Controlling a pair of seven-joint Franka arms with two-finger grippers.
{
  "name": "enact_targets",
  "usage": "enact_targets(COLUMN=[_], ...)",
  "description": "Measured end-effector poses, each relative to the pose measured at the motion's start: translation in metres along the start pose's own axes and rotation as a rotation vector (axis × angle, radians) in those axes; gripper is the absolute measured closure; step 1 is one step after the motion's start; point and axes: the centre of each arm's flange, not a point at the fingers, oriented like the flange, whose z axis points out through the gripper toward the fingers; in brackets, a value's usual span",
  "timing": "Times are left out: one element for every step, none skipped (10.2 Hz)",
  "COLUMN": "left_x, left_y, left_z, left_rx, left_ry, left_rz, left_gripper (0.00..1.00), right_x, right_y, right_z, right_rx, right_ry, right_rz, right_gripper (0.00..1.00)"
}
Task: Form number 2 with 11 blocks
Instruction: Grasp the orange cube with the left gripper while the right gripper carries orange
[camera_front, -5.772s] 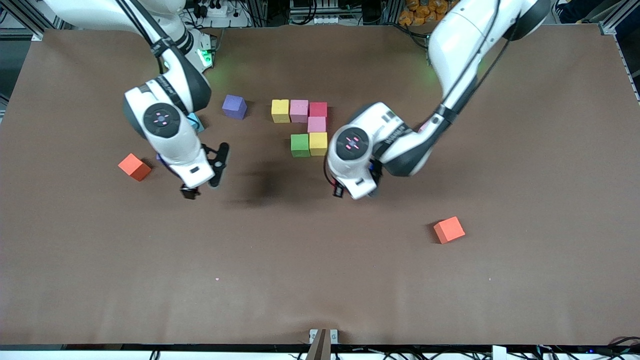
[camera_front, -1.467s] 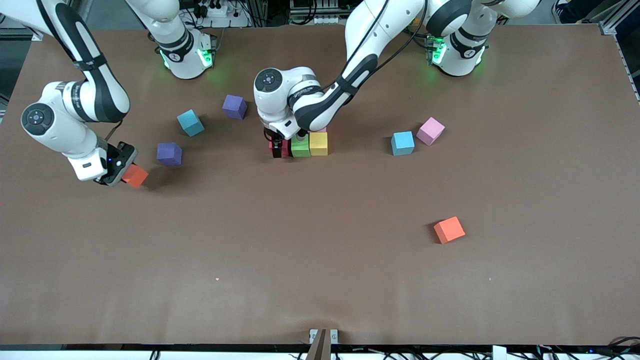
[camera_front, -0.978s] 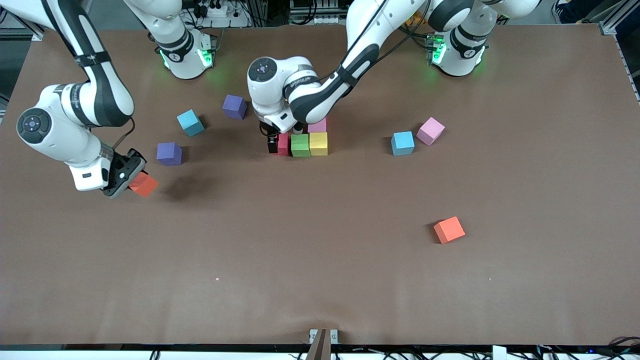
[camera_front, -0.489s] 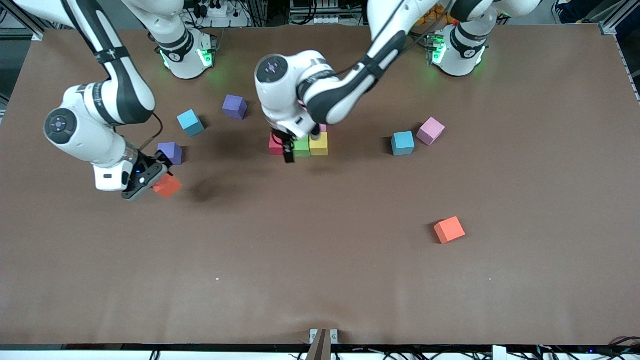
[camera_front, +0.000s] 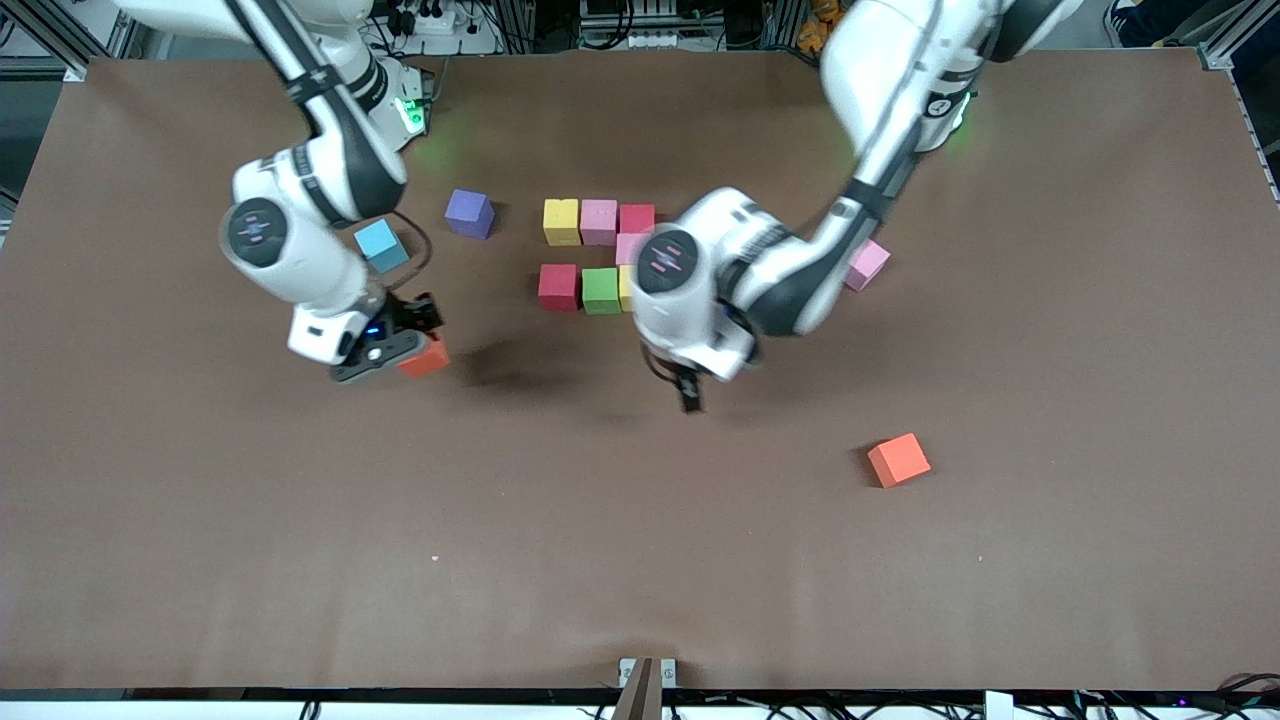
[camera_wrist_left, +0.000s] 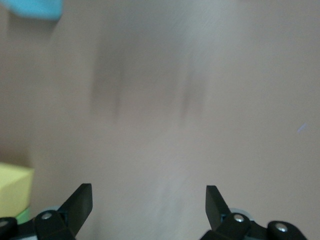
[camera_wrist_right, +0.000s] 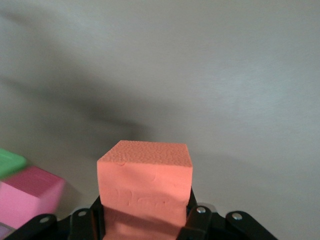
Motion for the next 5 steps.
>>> enact_targets(left_x=[0.036, 0.071, 0.102, 0.127, 0.148], left_y=[0.033, 0.063, 0.087, 0.104, 0.117], left_z=[-0.002, 0.0, 0.005, 0.014, 0.026], left_rx=[0.002, 0.006, 0.011, 0.013, 0.006], left_ry=[0.002, 0.004, 0.004, 0.001, -0.013], left_rz=[-0.03, -0.068, -0.1, -0.124, -0.147], left_gripper=[0.0, 0.0, 0.0, 0.0, 0.0], right_x=[0.0, -0.001, -0.002, -0.004, -0.004], right_y=[-0.028, -0.055, -0.082, -0.109, -0.133], right_z=[0.005, 0.012, 0.021, 0.031, 0.04], right_rx=[0.009, 0.023, 0.042, 0.063, 0.078], right_ry=[0.014, 0.032, 0.041, 0.042, 0.031], right_rz=[0.063, 0.125, 0.169, 0.205, 0.236], right_gripper=[0.42, 0.42, 0.42, 0.42, 0.42])
